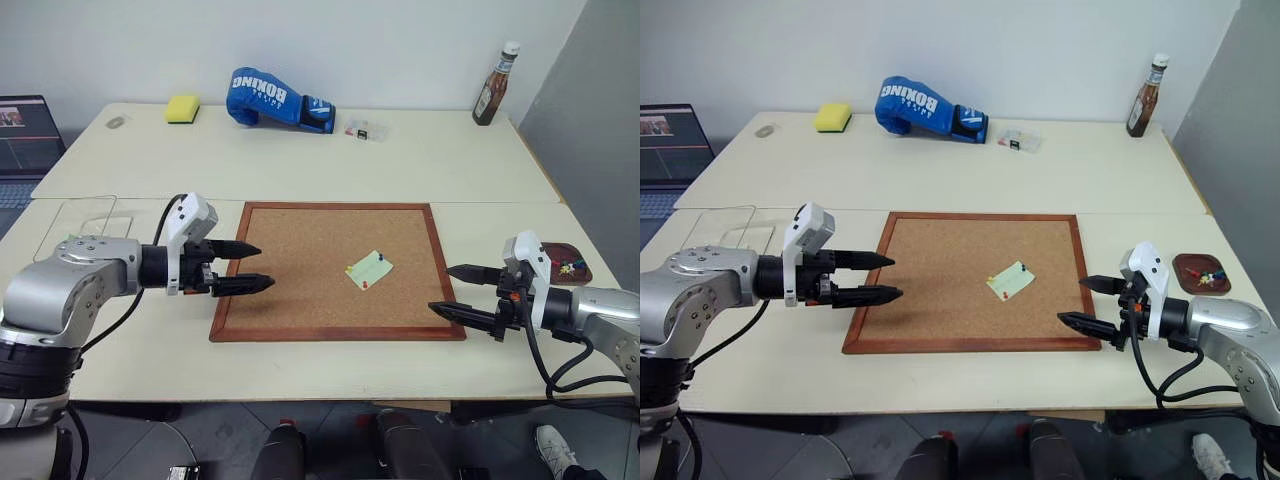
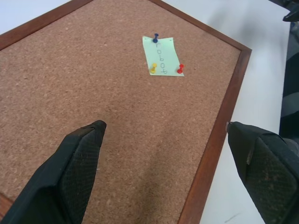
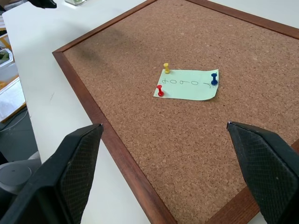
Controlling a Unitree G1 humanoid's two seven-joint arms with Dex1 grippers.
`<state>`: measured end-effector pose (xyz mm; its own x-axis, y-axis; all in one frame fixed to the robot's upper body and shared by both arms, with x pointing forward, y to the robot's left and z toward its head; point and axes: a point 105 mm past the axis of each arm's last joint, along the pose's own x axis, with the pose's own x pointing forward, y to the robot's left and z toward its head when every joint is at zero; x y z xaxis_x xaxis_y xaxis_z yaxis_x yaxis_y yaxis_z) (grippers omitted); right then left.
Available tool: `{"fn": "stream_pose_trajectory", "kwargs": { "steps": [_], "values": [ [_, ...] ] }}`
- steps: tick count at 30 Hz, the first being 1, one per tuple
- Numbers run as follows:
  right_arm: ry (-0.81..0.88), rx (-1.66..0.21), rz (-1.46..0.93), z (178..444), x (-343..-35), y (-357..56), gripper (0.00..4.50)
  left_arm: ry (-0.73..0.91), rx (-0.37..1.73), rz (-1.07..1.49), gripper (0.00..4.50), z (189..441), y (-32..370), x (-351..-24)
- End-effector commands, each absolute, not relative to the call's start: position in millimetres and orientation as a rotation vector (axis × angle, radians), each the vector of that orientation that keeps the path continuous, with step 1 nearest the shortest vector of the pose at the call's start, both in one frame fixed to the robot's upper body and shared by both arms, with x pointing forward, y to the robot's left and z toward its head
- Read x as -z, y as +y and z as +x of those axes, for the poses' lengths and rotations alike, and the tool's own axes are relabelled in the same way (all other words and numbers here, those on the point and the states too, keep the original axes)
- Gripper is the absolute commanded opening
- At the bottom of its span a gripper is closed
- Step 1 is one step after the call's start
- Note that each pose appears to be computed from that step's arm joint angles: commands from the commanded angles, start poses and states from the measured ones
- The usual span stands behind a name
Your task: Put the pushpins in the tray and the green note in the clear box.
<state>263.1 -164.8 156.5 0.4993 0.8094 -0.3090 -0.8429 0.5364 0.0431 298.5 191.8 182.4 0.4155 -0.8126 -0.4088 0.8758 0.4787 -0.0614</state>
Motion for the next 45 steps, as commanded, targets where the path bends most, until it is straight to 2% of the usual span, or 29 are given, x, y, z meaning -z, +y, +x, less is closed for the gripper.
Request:
{"fn": "stream_pose_trajectory", "kwargs": {
  "steps": [1, 18, 20, 21, 22, 30, 35, 41, 43, 45],
  "values": [
    [0.258, -1.014, -0.149, 263, -172, -164, 4.50, 0.334, 1.060, 0.214, 4.41, 301, 189, -199],
    [0.219, -0.965, -0.166, 270, -175, -164, 4.50, 0.293, 1.009, 0.142, 4.41, 312, 184, -204],
    [0.202, -0.950, -0.186, 271, -175, -162, 4.50, 0.266, 1.003, 0.158, 4.05, 315, 181, -202],
    [0.190, -0.940, -0.192, 273, -175, -162, 4.50, 0.257, 1.013, 0.156, 4.02, 314, 178, -202],
    [0.179, -0.932, -0.189, 275, -175, -160, 4.50, 0.247, 1.026, 0.163, 3.74, 313, 174, -201],
    [0.142, -0.902, -0.177, 290, -167, -140, 4.50, 0.175, 1.076, 0.165, 2.30, 316, 147, -184],
    [0.139, -0.869, -0.152, 308, -151, -126, 4.50, 0.176, 1.088, 0.243, 1.33, 322, 122, -149],
    [0.104, -0.838, -0.124, 328, -144, -108, 4.50, 0.205, 1.057, 0.244, 0.30, 335, 111, -118],
    [0.094, -0.825, -0.118, 338, -142, -101, 4.50, 0.231, 1.057, 0.253, 0.03, 337, 107, -105],
    [0.089, -0.825, -0.111, 344, -139, -94, 4.50, 0.248, 1.050, 0.246, 0.03, 340, 103, -95]
  ]
}}
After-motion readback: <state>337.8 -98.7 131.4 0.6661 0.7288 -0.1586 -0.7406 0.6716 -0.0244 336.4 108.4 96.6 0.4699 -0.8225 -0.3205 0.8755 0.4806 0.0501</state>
